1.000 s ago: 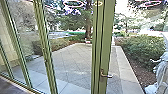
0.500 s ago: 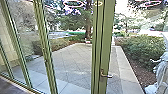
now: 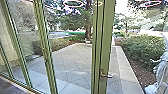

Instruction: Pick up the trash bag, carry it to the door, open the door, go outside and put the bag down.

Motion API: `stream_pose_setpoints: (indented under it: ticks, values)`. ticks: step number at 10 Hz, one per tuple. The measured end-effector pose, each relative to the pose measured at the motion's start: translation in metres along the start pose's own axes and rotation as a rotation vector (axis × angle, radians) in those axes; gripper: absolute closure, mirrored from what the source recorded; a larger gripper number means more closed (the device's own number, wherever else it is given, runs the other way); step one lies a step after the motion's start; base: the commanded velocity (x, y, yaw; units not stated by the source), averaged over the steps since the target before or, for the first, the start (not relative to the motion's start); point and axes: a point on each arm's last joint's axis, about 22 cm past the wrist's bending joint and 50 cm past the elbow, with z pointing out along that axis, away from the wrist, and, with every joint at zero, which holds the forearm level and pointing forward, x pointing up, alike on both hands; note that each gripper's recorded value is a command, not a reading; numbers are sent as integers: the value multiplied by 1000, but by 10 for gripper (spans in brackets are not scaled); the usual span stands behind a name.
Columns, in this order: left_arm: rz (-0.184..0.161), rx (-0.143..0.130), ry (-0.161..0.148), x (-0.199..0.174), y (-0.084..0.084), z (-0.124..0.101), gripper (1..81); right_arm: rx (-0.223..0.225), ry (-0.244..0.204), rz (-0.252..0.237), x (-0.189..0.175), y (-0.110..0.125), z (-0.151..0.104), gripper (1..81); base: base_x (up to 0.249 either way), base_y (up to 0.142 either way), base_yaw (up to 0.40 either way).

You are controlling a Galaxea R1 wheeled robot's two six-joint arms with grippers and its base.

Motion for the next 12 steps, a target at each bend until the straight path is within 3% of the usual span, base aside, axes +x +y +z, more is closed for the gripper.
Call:
stream_pose_setpoints:
  ticks: [1, 4, 7, 10, 12]
  values:
    - [0, 2, 0, 0, -1, 0, 811, 6, -2, 13, 1, 1, -7, 10, 0, 0, 0]
    - [0, -3, 0, 0, 3, 1, 811, 25, 79, -34, 30, 1, -42, 10, 0, 0, 0]
    - [0, -5, 0, 0, 4, 2, 811, 95, 99, -28, 42, -32, -71, 10, 0, 0, 0]
    - [0, -5, -1, 0, 4, 2, 811, 135, 133, -45, 67, -56, -111, 10, 0, 0, 0]
    - [0, -10, -3, 0, 8, 3, 811, 180, 156, -75, 92, -86, -148, 10, 0, 0, 0]
